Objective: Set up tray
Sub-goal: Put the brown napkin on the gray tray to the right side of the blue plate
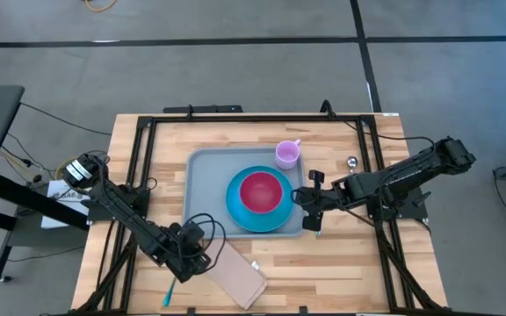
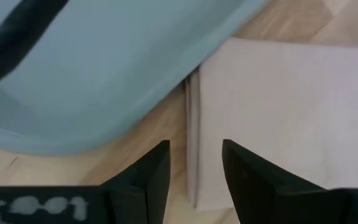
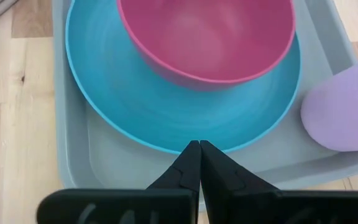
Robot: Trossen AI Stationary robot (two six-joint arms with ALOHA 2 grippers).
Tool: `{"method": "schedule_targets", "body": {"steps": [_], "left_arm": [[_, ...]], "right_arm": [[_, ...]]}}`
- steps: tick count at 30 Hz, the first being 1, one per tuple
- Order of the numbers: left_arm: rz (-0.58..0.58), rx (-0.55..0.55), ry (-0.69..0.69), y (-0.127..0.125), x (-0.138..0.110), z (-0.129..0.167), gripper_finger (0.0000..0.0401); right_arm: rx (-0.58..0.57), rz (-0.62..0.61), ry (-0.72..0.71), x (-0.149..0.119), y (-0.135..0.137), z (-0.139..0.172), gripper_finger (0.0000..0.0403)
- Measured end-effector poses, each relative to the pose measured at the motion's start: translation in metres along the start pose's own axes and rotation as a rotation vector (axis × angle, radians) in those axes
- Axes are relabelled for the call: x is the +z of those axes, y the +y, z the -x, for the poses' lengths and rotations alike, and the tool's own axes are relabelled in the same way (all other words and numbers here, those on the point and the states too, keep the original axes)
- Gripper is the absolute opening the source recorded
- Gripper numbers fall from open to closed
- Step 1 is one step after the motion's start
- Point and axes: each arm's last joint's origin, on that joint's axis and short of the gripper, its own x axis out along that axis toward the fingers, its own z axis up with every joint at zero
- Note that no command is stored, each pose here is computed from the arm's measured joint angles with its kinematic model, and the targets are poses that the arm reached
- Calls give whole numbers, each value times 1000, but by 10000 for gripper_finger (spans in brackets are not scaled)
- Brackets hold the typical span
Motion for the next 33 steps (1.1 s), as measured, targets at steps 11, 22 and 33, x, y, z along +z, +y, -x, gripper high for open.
{"method": "schedule_targets", "body": {"steps": [11,22,33], "left_arm": [[7,-2,17,0,-1,0,132],[-14,-11,7,-1,-10,3,132],[-87,28,42,-5,-27,-28,132]], "right_arm": [[0,-1,0,0,0,0,1],[1,-14,-6,1,0,0,1],[8,-69,-18,1,2,1,1]]}}
